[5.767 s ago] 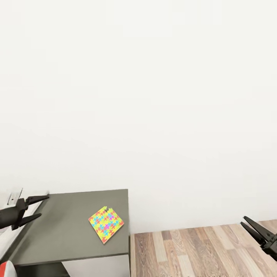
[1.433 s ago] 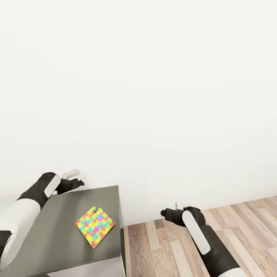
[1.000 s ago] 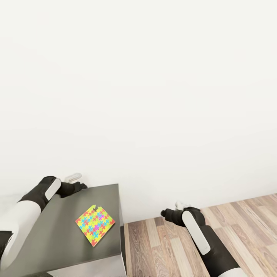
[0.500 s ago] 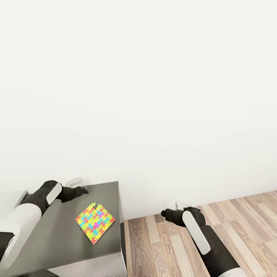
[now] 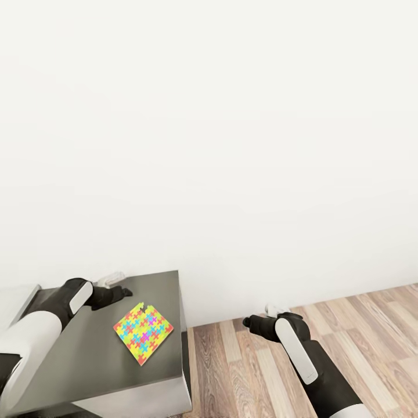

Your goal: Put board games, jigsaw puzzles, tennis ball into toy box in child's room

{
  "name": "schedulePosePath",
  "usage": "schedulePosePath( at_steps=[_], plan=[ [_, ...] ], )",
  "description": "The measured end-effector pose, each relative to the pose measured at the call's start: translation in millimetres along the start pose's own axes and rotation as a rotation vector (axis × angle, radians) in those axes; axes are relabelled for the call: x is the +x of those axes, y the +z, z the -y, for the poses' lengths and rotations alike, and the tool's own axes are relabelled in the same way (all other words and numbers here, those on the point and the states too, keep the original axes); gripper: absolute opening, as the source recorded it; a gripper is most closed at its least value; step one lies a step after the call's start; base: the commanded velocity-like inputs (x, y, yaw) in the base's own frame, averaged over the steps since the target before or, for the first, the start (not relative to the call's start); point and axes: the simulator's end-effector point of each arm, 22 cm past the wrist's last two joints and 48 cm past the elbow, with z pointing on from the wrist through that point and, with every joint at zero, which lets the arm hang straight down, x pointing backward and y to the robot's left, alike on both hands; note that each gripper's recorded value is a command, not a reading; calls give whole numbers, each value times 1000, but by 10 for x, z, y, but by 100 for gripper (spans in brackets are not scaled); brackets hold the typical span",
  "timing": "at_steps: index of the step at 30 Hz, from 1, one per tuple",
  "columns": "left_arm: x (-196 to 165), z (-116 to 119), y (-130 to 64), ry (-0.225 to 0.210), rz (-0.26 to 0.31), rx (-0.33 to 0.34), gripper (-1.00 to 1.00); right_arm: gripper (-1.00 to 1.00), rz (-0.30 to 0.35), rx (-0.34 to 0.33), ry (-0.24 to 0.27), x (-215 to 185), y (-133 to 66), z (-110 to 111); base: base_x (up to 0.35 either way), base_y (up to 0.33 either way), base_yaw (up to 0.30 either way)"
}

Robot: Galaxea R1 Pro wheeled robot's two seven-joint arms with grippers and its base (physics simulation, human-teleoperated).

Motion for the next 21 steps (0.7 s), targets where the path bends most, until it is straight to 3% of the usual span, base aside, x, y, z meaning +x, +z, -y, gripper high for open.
schedulePosePath(
  at_steps=[7, 12, 21],
  plan=[
    [249, 144, 89, 6, -40, 103, 100, 100, -6, 2, 0, 25, 30, 11, 0, 0, 0],
    [363, 144, 111, 50, -66, 111, 100, 100, -7, 1, -2, 33, 34, 0, 0, 0, 0],
    [414, 101, 136, 74, -56, 113, 100, 100, -8, -1, -2, 37, 35, -13, 0, 0, 0]
  ],
)
